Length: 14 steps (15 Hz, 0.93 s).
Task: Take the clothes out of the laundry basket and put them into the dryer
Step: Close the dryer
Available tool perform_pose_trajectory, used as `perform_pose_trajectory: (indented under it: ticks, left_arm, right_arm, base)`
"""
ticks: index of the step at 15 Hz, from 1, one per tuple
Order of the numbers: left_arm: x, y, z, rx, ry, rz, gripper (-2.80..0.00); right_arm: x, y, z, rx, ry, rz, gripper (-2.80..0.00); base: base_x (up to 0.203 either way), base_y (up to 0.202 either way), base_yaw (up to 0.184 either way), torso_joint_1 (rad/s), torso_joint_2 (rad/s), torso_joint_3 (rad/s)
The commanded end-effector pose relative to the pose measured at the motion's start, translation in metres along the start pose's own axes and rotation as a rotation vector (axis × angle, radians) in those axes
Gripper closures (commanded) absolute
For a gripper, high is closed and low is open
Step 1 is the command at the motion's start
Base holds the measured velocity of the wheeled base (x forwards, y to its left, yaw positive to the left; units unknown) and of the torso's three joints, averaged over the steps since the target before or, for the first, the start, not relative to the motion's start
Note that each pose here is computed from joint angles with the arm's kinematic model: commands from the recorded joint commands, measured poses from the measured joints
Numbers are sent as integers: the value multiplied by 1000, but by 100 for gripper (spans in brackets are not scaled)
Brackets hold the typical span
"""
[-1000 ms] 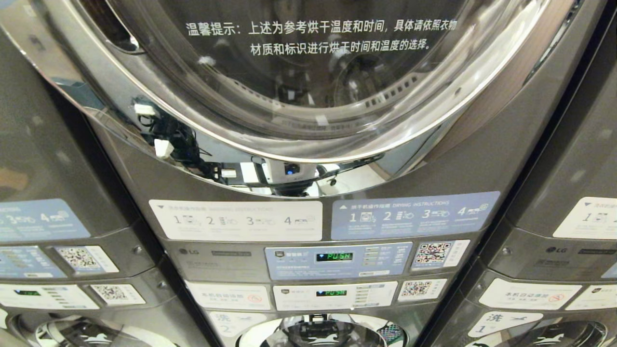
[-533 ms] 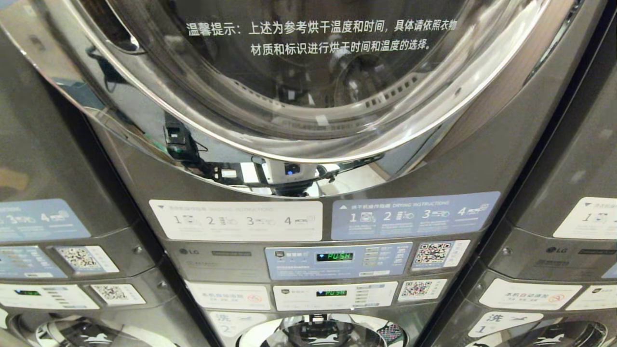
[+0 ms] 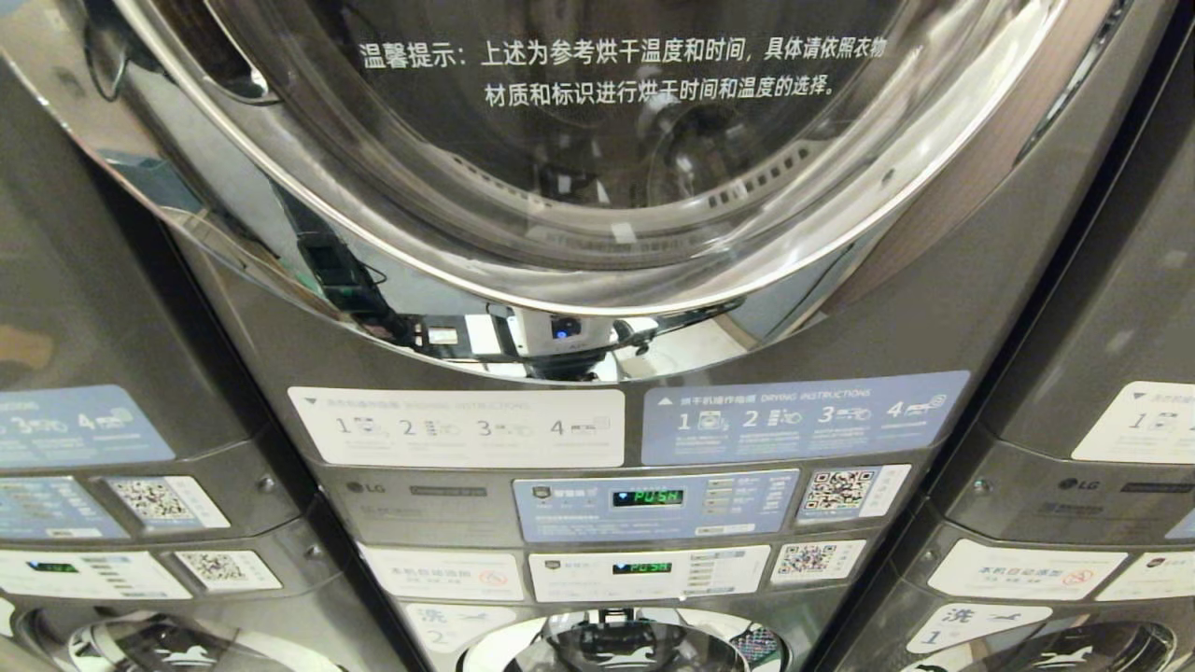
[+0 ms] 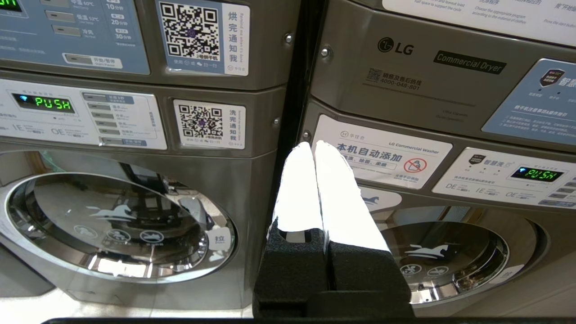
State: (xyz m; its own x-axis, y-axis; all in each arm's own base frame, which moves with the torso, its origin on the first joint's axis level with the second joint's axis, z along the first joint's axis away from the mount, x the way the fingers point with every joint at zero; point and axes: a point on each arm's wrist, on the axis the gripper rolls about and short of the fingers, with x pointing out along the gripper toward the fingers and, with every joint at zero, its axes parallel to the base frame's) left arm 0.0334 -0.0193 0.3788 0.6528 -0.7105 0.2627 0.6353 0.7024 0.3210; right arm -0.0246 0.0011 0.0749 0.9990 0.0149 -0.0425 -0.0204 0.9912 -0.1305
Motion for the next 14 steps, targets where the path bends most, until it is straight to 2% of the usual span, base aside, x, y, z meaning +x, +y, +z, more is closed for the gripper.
perform_pose_trajectory:
  ticks: [1,4,7,10,14]
  left_arm:
    - [16,10,-3,-21,17,-25,0]
    - [40,27,-1,-7,24,-20,0]
    - [62,44,0,36,36,40,0]
    - [68,49,-1,40,43,58,0]
    - [80,61,0,48,58,210,0]
  right_arm:
    - [0,0,0,-1,2,1,0]
    - [0,0,0,-1,2,1,0]
    - [0,0,0,-1,2,1,0]
    - [0,0,0,-1,2,1,0]
    - [0,0,0,0,2,1,0]
  base:
    - [0,0,0,0,0,0]
    - [0,0,0,0,0,0]
    - [0,0,0,0,0,0]
    - [0,0,0,0,0,0]
    - [0,0,0,0,0,0]
